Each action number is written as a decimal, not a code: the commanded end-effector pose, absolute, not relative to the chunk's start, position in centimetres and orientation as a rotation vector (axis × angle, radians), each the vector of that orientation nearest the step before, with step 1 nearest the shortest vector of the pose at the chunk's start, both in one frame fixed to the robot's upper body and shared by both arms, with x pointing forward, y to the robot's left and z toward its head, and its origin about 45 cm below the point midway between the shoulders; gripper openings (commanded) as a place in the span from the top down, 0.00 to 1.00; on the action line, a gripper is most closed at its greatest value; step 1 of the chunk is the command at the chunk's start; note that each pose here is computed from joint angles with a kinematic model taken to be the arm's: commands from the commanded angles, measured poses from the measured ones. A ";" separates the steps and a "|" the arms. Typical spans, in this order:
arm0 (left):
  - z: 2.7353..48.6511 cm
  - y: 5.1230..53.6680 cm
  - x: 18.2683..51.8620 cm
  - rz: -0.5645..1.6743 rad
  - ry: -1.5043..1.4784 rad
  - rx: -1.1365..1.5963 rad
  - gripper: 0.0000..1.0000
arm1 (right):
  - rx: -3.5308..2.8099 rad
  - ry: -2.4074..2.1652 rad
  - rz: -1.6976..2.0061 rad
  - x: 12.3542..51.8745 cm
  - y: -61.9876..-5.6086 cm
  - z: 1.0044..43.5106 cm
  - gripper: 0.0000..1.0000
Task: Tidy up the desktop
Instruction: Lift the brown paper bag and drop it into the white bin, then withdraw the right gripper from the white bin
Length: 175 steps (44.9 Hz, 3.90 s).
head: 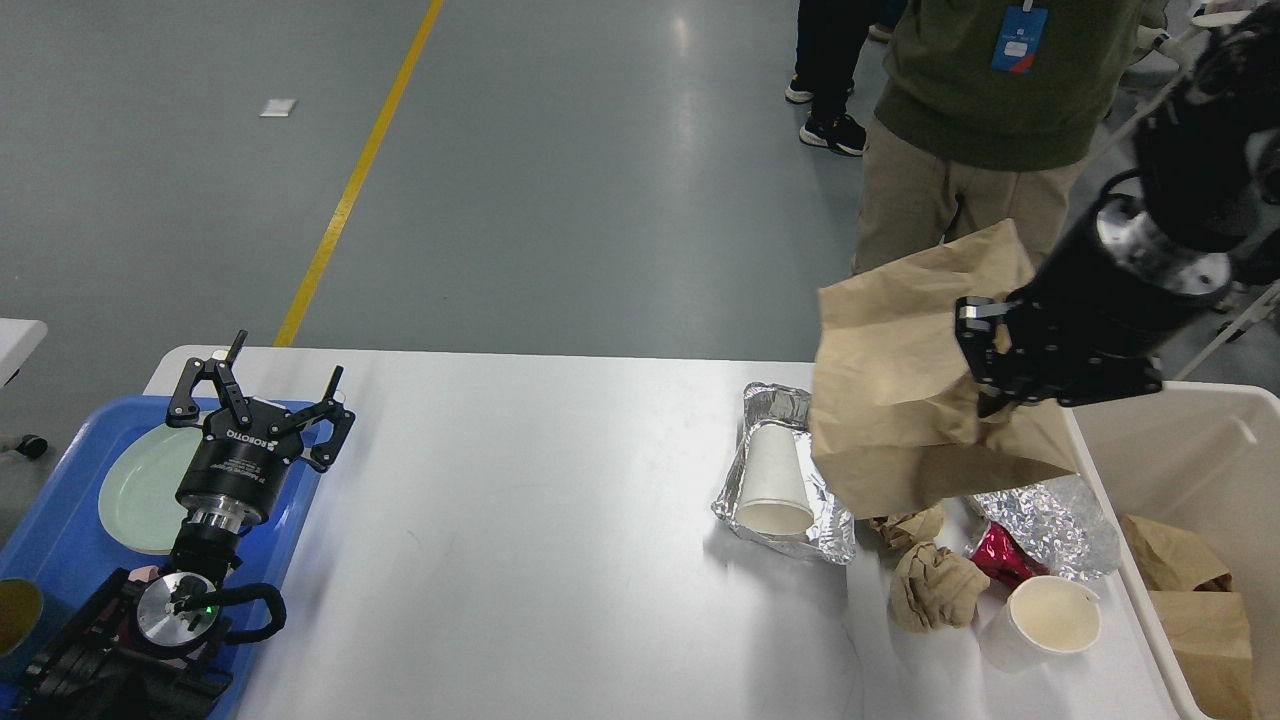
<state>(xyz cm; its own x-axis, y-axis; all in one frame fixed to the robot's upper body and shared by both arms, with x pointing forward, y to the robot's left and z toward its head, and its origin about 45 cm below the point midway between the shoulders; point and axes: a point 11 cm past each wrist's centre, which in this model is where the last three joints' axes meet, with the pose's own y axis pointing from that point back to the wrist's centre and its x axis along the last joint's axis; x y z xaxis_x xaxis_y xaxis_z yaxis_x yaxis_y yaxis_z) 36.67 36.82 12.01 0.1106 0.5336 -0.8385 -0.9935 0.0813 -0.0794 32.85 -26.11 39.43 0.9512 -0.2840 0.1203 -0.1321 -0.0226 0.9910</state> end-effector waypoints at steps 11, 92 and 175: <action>12.0 36.8 36.6 1.315 0.745 -0.792 0.04 | 1.595 -0.430 -0.109 30.1 -33.1 42.4 1.00; 12.0 36.8 36.7 1.314 0.744 -0.793 0.04 | 1.030 -0.989 -0.139 21.1 -57.2 1.7 1.00; 12.0 36.8 36.7 1.312 0.744 -0.794 0.04 | 1.428 -0.402 -0.207 36.6 -40.3 33.5 0.00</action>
<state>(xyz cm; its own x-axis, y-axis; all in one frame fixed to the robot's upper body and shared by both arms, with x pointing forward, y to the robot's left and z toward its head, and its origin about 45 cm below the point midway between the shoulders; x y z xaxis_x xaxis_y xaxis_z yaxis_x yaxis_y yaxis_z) 36.68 36.75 12.01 0.1128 0.5321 -0.8392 -0.9933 0.0825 -0.0811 36.02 -44.11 30.22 0.8758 -0.4377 0.2035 -0.1382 0.1766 0.9745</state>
